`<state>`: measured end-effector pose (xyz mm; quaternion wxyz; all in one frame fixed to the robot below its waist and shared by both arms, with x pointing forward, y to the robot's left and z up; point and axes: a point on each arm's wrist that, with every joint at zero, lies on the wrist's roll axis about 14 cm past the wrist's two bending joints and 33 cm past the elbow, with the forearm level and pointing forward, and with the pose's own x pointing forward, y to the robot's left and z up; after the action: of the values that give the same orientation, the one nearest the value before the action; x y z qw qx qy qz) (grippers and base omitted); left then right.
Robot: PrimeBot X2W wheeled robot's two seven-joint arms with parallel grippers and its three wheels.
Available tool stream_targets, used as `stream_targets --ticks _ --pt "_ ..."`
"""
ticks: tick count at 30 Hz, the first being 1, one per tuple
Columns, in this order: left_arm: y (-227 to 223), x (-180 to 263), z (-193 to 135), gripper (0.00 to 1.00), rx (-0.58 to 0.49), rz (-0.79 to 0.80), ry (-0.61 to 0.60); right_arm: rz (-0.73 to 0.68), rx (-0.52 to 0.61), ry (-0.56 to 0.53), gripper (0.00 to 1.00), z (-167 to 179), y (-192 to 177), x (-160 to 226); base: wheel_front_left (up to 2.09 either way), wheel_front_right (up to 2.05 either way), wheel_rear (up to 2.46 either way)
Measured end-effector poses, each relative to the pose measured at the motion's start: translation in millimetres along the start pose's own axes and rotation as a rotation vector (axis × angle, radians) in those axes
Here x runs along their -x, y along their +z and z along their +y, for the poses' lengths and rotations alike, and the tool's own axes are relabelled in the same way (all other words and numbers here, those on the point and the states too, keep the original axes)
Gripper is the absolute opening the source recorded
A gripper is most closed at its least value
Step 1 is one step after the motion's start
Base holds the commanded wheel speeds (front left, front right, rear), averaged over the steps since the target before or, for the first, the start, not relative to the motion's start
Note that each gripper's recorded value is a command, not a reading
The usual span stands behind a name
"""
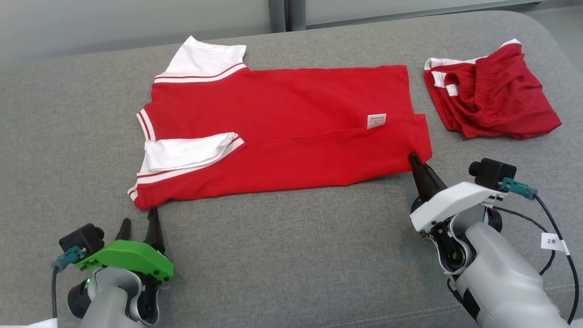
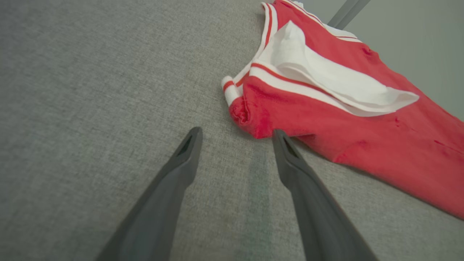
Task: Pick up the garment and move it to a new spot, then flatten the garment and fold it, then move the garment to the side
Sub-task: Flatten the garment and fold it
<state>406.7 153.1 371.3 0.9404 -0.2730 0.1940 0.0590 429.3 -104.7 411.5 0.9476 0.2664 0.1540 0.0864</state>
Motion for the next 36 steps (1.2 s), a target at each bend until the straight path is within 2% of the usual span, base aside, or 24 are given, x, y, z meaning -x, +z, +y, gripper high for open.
stream_targets --ticks 10,11,12,13,14,16,17,18,29,36 --pt "5 -19 -13 1.0 -0.001 0.003 -0.017 0.018 0.015 -0.013 0.0 -11 -3 0 0.0 0.0 0.0" --pt "4 -20 -14 0.9 -0.003 0.007 -0.018 0.019 0.015 -0.016 0.0 -12 -4 0 0.0 0.0 0.0" --pt "2 -21 -13 0.75 -0.005 0.014 -0.016 0.02 0.016 -0.017 0.0 -13 -4 0 0.0 0.0 0.0" --pt "0 -21 -12 0.64 -0.006 0.022 -0.012 0.021 0.016 -0.018 0.0 -13 -4 0 0.0 0.0 0.0" --pt "-1 -21 -12 0.45 -0.007 0.027 -0.011 0.022 0.016 -0.018 0.0 -13 -5 0 0.0 0.0 0.0" --pt "-3 -22 -11 0.26 -0.004 0.032 -0.007 0.025 0.015 -0.017 0.0 -13 -5 0 0.0 0.0 0.0" --pt "-3 -23 -11 0.07 -0.004 0.034 -0.006 0.026 0.015 -0.017 0.0 -13 -6 0 0.0 0.0 0.0" --pt "-3 -23 -11 0.0 -0.004 0.035 -0.004 0.027 0.014 -0.017 0.0 -13 -6 0 0.0 0.0 0.0" --pt "5 -27 -13 0.0 0.003 0.009 -0.002 0.031 0.017 -0.013 0.0 -13 -7 -1 0.0 0.0 0.0" --pt "24 -21 -23 0.0 0.03 -0.062 -0.055 0.02 0.034 -0.01 0.0 -15 0 3 0.0 0.0 0.0"
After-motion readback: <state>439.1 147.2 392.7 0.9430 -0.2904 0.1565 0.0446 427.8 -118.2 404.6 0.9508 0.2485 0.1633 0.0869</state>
